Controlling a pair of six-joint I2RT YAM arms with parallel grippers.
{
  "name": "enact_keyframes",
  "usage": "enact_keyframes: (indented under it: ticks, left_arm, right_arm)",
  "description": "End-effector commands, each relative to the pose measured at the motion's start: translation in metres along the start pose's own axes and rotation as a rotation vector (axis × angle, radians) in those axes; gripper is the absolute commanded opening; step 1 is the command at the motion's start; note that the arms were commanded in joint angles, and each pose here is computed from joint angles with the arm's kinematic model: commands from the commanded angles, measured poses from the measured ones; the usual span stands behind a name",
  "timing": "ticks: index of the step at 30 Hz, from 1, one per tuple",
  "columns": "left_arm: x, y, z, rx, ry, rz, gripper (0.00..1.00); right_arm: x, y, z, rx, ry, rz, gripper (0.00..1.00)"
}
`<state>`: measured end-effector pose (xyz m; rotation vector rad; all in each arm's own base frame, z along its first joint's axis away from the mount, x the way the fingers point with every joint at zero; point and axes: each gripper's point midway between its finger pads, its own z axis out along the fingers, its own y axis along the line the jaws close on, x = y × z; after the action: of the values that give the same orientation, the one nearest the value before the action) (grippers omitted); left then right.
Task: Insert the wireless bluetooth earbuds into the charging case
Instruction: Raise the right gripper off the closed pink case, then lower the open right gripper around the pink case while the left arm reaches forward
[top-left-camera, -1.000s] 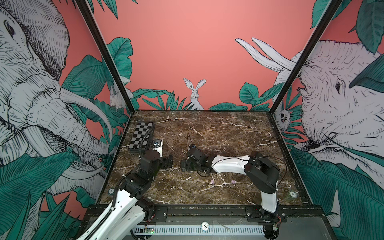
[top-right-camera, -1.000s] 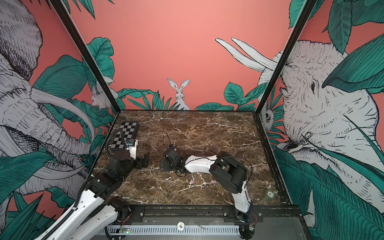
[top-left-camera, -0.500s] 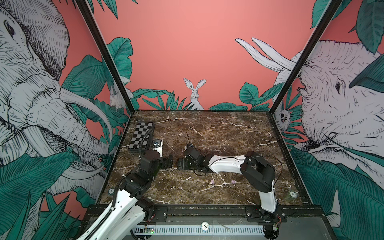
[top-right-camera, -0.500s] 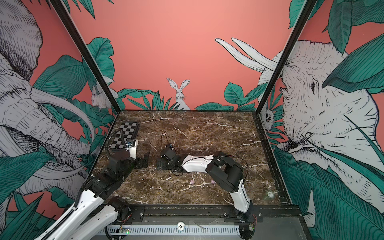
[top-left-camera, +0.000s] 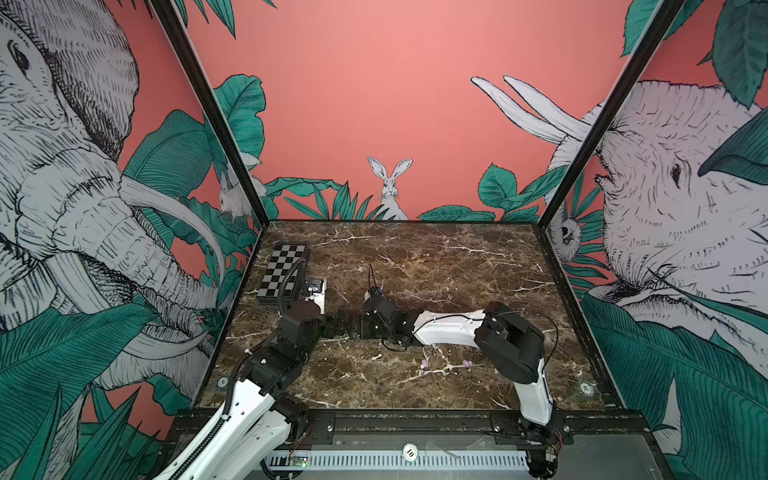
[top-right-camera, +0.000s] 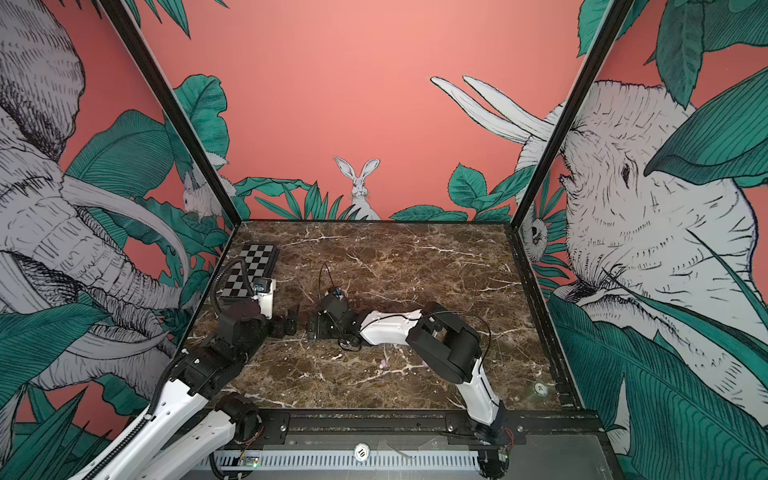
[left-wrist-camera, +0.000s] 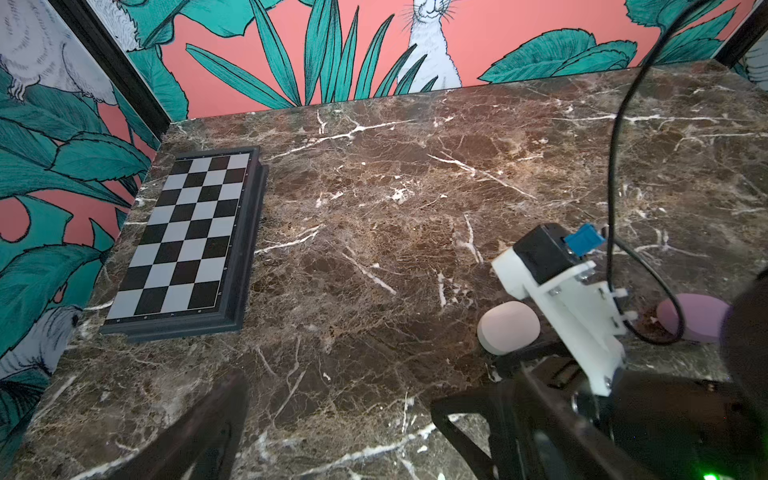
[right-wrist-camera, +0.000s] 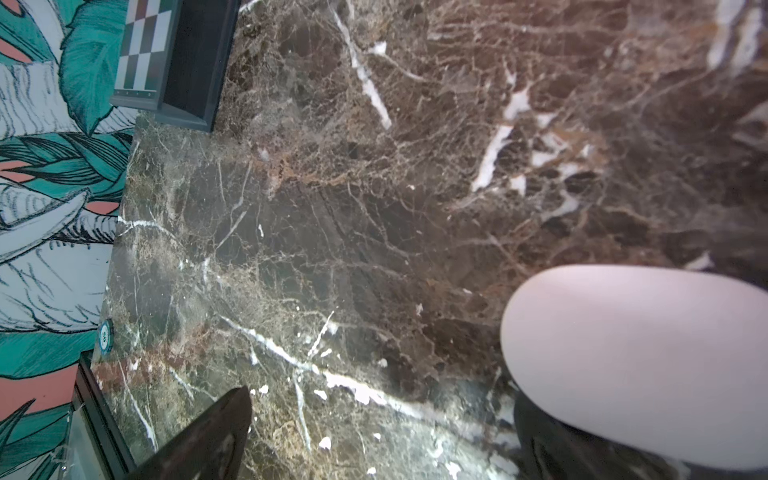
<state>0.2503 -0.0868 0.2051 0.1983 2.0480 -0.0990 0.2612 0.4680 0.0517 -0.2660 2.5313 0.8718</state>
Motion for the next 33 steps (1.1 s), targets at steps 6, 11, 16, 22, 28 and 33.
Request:
enact_keyframes:
  ticks: [6, 11, 16, 22, 28, 33]
  left_arm:
    - [-0.011, -0.002, -0.005, 0.012, -0.032, -0.004, 0.99]
    - [-0.013, -0.005, -0.007, 0.032, -0.037, 0.008, 0.99]
    - [-0.022, -0.019, -0.014, 0.115, -0.057, 0.034, 0.99]
    - [-0.022, -0.043, -0.019, 0.249, -0.092, -0.016, 0.99]
    - [-0.007, -0.089, -0.013, 0.458, -0.006, 0.009, 0.99]
    - [0.017, -0.145, -0.023, 0.720, 0.143, 0.137, 0.99]
  right_arm:
    - [-0.010, 0.005, 0.004, 0.014, -0.039, -0.036, 0.98]
    - [-0.016, 0.012, -0.035, 0.020, -0.088, -0.028, 0.98]
    - [-0.028, 0.001, -0.091, 0.131, -0.115, 0.006, 0.98]
    - [-0.047, -0.037, -0.162, 0.245, -0.181, 0.058, 0.98]
    - [-0.057, -0.105, -0.217, 0.505, -0.141, 0.188, 0.98]
    - [-0.049, -0.137, -0.232, 0.556, -0.018, 0.209, 0.98]
